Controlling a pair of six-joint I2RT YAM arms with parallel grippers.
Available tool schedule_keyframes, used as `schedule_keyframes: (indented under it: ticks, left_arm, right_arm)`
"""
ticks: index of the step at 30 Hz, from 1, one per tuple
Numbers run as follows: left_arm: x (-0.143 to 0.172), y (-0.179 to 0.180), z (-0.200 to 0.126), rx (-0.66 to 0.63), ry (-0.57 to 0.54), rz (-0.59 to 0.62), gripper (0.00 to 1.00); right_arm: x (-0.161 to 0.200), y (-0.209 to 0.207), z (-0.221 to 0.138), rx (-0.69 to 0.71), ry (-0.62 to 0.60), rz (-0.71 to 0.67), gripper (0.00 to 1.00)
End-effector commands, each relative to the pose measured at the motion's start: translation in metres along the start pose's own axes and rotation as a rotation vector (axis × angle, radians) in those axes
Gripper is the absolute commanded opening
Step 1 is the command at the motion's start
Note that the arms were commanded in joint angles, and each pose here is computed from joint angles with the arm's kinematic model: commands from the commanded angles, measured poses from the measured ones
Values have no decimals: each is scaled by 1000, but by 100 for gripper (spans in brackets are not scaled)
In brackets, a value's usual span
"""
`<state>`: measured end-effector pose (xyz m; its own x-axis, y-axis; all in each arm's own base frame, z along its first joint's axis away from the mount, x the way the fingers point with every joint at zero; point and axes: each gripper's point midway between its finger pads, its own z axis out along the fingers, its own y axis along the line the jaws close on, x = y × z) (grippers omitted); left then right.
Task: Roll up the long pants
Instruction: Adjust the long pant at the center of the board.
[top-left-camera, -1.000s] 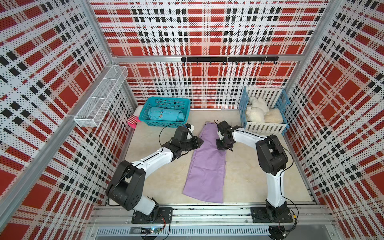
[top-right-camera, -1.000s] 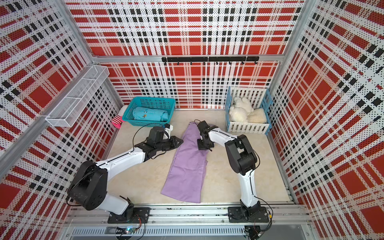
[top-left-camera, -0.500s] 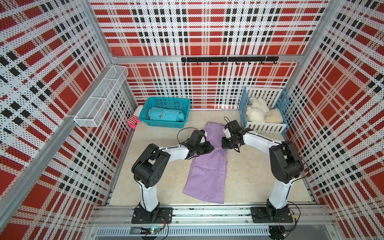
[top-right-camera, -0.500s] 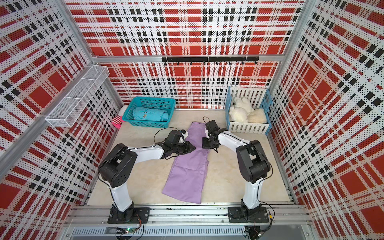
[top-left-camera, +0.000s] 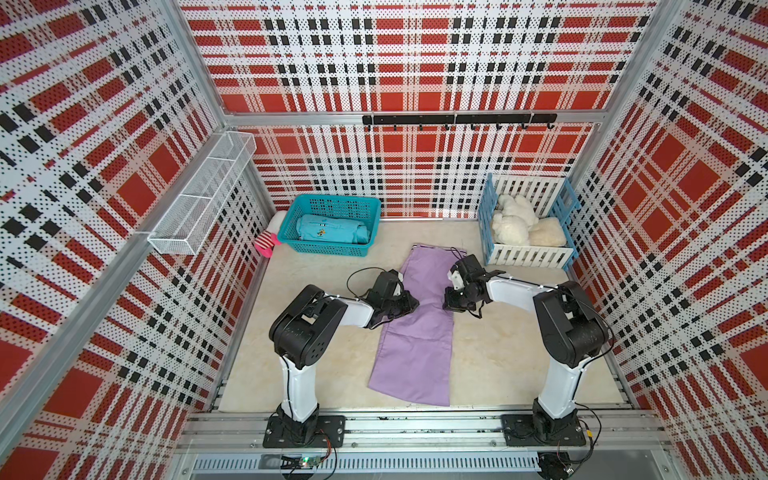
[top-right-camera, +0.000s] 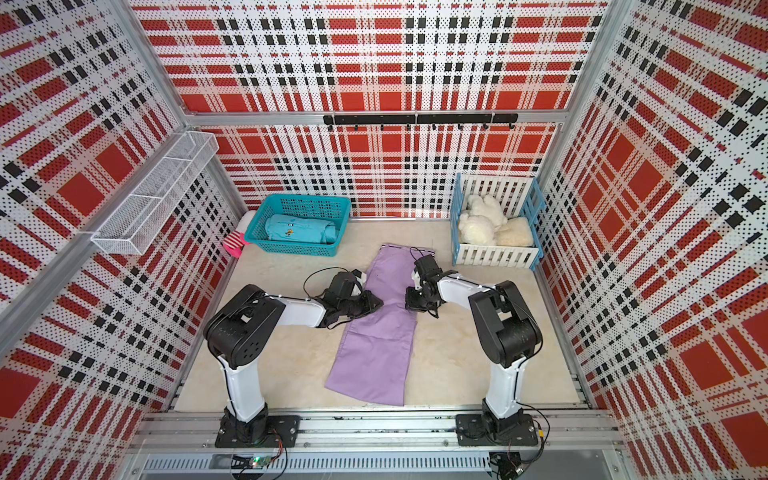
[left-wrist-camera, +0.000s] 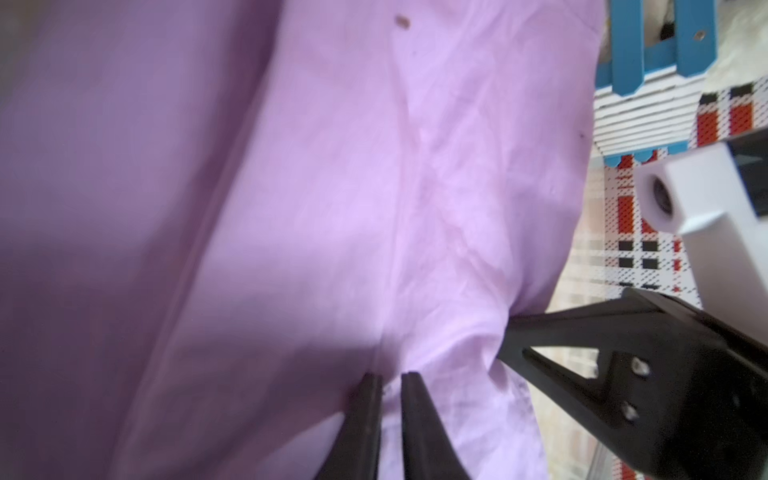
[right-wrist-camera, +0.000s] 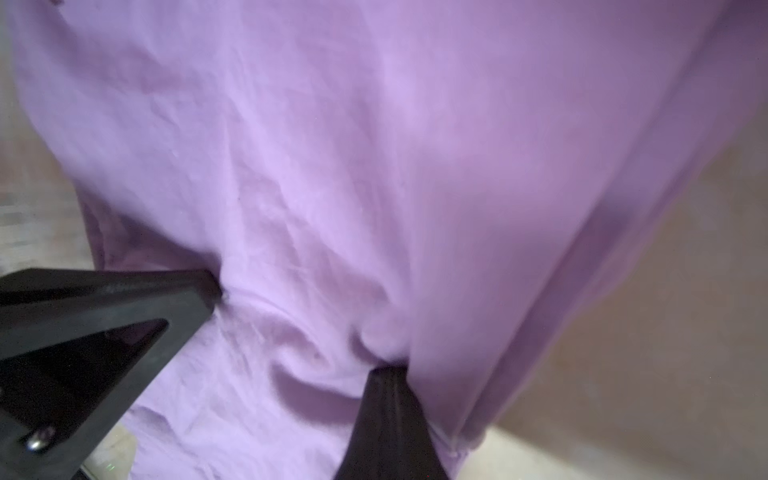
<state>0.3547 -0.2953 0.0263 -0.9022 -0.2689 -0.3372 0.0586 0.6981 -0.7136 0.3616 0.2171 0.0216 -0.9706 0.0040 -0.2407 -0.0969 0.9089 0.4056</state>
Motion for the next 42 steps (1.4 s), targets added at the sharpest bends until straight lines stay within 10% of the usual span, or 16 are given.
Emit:
schedule_keyframes:
  ticks: [1, 8, 14, 19, 32, 42]
  left_arm:
    - [29, 2, -11, -31, 16, -6, 16]
    - [46, -44, -41, 31, -56, 15, 16]
    - [-47, -77, -90, 158, -232, 41, 19]
    - [-101, -87, -59, 150, -164, 163, 19]
    - [-172, -24, 70, -121, -87, 175, 18]
    - [-202, 55, 96, -295, -123, 120, 18]
  right_arm:
    - [26, -59, 26, 226, 125, 17, 0]
    - [-59, -33, -17, 242, 24, -165, 0]
    - [-94, 41, -86, -14, -174, -231, 0]
    - [-104, 51, -83, -56, -180, -169, 0]
    - [40, 14, -15, 149, 27, -67, 0]
    - [109, 37, -11, 72, 85, -35, 0]
